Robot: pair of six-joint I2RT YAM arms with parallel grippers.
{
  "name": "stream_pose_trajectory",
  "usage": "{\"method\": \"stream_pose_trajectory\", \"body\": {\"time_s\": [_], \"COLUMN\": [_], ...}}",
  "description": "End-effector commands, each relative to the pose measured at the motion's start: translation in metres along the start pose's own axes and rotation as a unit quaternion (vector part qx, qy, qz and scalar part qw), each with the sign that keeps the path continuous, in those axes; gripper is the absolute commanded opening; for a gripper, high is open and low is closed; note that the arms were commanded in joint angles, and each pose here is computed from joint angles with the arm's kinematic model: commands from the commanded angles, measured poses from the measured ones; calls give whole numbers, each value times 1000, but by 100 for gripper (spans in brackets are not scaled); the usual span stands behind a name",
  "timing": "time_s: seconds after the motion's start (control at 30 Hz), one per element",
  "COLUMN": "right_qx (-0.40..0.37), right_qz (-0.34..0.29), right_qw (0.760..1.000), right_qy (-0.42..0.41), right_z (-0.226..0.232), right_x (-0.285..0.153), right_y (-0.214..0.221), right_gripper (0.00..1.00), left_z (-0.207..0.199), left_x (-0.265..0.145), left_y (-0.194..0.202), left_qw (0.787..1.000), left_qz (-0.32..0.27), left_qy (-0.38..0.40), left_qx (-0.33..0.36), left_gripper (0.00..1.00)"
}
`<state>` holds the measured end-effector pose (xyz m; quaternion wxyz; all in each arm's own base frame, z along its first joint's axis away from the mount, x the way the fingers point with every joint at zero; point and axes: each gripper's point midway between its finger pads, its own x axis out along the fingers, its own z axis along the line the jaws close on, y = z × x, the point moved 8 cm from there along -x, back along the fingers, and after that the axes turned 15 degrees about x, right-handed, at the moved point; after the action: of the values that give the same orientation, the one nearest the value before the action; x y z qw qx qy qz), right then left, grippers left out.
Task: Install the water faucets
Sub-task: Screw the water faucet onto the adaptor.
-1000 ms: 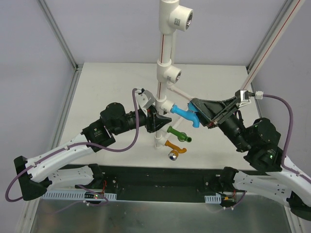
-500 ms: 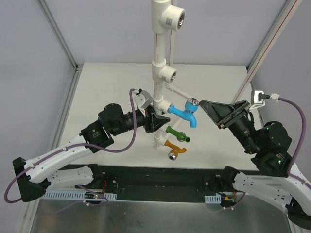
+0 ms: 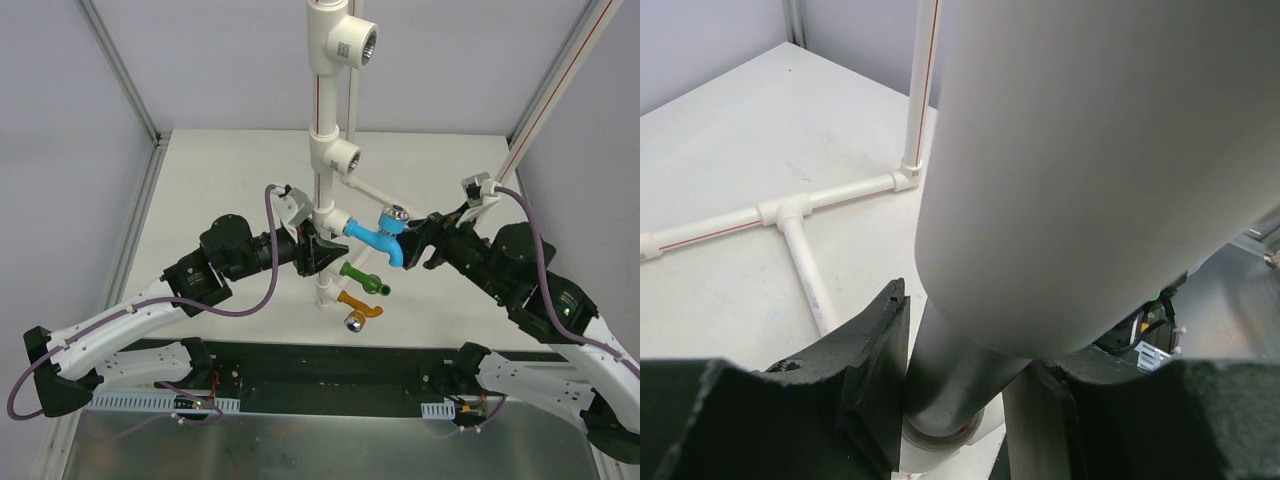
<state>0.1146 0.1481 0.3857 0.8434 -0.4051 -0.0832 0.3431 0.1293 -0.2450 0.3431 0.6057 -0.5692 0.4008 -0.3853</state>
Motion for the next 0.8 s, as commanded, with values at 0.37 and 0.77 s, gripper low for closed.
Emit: {"method": "stream_pose_trajectory", "body": {"time_s": [0.37, 0.77], "right_qx": [-146, 14], "right_qz": [107, 44], "right_qw": [951, 982], "right_qy": [-249, -185], "right_z": [52, 83], "right_x": [-75, -12], "right_y": [-19, -44], "right_gripper": [82, 73], "left_z": [-11, -11], "left_x": [-5, -8], "left_y": [16, 12], "left_qw": [993, 995], "left_qz": [51, 35], "left_qy": [8, 5], "left_qx": [-102, -98], "left_gripper": [0, 0]}}
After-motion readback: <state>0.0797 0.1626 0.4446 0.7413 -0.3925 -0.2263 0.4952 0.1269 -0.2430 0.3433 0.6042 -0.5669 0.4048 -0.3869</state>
